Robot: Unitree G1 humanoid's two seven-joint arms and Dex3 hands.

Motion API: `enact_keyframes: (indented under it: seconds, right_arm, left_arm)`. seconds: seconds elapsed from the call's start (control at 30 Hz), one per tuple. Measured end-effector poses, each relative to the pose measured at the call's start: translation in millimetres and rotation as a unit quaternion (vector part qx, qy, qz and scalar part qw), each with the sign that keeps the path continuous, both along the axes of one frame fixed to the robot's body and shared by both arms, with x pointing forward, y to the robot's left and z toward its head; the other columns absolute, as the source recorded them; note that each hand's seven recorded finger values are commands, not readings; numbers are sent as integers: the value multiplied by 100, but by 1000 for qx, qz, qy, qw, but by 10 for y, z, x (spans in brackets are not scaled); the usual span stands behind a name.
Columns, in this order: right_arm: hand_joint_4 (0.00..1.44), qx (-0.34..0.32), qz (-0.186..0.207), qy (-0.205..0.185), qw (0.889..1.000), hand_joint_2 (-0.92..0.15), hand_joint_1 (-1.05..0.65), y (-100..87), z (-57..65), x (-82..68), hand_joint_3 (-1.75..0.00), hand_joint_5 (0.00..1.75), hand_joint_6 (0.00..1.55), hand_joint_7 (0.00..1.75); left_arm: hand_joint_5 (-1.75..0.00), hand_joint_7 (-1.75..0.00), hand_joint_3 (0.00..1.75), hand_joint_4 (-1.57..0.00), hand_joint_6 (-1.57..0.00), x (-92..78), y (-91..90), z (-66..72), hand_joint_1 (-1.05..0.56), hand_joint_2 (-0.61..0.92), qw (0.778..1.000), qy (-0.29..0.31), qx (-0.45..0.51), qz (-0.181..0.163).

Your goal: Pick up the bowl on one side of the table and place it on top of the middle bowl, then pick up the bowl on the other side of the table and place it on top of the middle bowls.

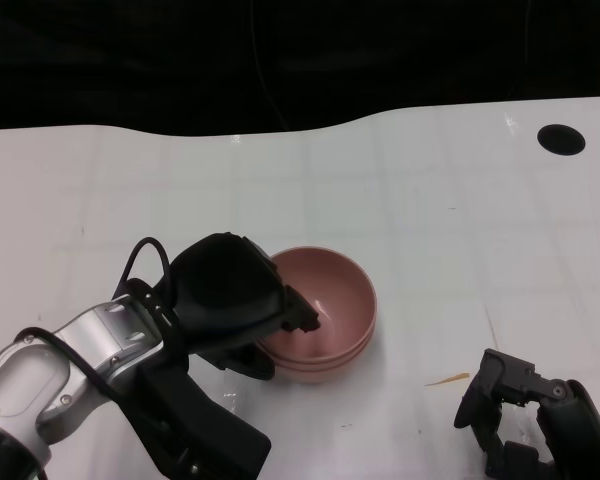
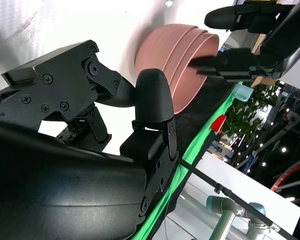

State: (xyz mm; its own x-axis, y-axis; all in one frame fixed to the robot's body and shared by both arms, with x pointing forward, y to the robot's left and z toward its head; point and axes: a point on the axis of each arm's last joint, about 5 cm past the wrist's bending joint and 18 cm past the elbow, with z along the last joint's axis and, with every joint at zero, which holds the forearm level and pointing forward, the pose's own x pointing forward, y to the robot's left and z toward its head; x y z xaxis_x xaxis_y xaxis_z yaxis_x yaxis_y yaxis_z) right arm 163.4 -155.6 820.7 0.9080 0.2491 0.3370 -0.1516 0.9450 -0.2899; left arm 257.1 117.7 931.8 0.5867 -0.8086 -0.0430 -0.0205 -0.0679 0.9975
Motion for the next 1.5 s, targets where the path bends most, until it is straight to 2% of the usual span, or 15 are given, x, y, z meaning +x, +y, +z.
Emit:
enact_keyframes:
  seconds: [0.13, 0.5, 0.73, 0.83, 0.9, 1.0, 1.1, 1.13, 1.33, 1.43, 1.5]
  right_arm:
    - [87, 0, 1, 0, 1000, -63, -21, -2, 0, 0, -108, 175, 71, 159]
    - [87, -3, 5, 2, 1000, -63, -20, -15, -1, -2, -107, 175, 71, 159]
    - [87, -5, 5, 2, 1000, -63, -19, -18, -2, -3, -106, 175, 71, 159]
    - [87, -5, 4, 2, 1000, -63, -19, -20, -2, -4, -106, 175, 71, 159]
    - [88, -5, 4, 2, 1000, -63, -20, -19, -2, -6, -106, 175, 71, 160]
    - [88, -5, 3, 1, 1000, -63, -20, -19, 1, -17, -105, 175, 71, 161]
    - [87, -4, -1, 1, 1000, -63, -19, -24, 0, -31, -105, 175, 71, 161]
    - [87, -4, -1, 2, 1000, -63, -19, -25, -2, -36, -105, 175, 71, 161]
    - [88, -3, -4, 5, 1000, -63, -20, -31, -16, -62, -105, 175, 71, 160]
    - [88, -3, -4, 6, 1000, -63, -21, -33, -17, -64, -104, 175, 71, 160]
    - [88, -3, -4, 6, 1000, -63, -21, -33, -16, -63, -104, 175, 72, 160]
  left_arm:
    - [0, 0, 48, -48, -55, -33, 8, -5, -104, 92, 999, 15, -21, 23]
    - [0, 0, 43, -38, -46, -141, 71, -32, -105, 92, 988, 86, -104, 77]
    - [0, 0, 40, -37, -42, -250, 171, -50, -105, 92, 951, 150, -251, 104]
    - [0, 0, 38, -37, -41, -270, 211, -37, -105, 92, 940, 163, -278, 108]
    - [0, 0, 27, -36, -38, -305, 236, -21, -105, 92, 915, 210, -326, 111]
    - [-2, 0, 28, -38, -36, -400, 288, 22, -105, 92, 854, 299, -416, 98]
    - [-2, 0, 26, -38, -35, -458, 407, 92, -105, 92, 809, 354, -461, 90]
    - [-6, -2, 25, -46, -39, -471, 453, 113, -103, 92, 795, 369, -473, 89]
    - [-22, -12, 25, -74, -62, -576, 703, 122, -86, 92, 730, 411, -539, 86]
    - [-27, -14, 28, -80, -69, -634, 791, 73, -82, 92, 698, 426, -567, 97]
    - [-31, -16, 30, -85, -76, -661, 831, 48, -73, 92, 683, 432, -580, 104]
